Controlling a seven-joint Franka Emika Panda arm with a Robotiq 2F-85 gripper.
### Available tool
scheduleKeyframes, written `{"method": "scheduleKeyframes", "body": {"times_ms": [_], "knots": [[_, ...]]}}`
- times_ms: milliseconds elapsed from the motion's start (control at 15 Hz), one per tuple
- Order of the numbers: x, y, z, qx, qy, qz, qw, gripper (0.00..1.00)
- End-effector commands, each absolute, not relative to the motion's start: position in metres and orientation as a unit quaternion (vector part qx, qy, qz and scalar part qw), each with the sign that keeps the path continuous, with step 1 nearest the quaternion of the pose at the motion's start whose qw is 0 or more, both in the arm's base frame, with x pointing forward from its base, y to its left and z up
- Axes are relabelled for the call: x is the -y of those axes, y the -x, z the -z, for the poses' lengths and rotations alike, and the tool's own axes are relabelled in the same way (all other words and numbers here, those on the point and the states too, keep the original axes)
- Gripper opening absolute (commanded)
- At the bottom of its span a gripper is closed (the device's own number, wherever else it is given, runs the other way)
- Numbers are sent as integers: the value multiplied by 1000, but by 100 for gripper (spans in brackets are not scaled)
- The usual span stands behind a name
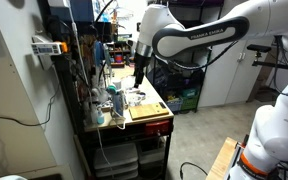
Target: Remove the white and green brush from the wall tools hanger and put it on board on the counter top
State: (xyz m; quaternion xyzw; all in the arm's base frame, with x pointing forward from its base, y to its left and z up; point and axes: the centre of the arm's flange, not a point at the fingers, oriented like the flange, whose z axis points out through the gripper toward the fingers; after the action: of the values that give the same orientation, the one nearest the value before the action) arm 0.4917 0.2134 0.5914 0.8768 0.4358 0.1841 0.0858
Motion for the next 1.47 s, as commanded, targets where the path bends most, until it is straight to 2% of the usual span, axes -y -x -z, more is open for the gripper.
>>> {"method": "scheduleKeyframes", "body": {"times_ms": [0,400,600,1267,1400], "knots": [[-214,-492,-592,-436,-877,-185,86,100],[-218,-499,-603,-396,-877,-268,38,100],[-219,-505,-611,-392,-865,-311,37,100],[-226,-525,-611,-370,-857,-359,2,100],[-226,-528,-612,-366,-855,-367,-5,93]]}}
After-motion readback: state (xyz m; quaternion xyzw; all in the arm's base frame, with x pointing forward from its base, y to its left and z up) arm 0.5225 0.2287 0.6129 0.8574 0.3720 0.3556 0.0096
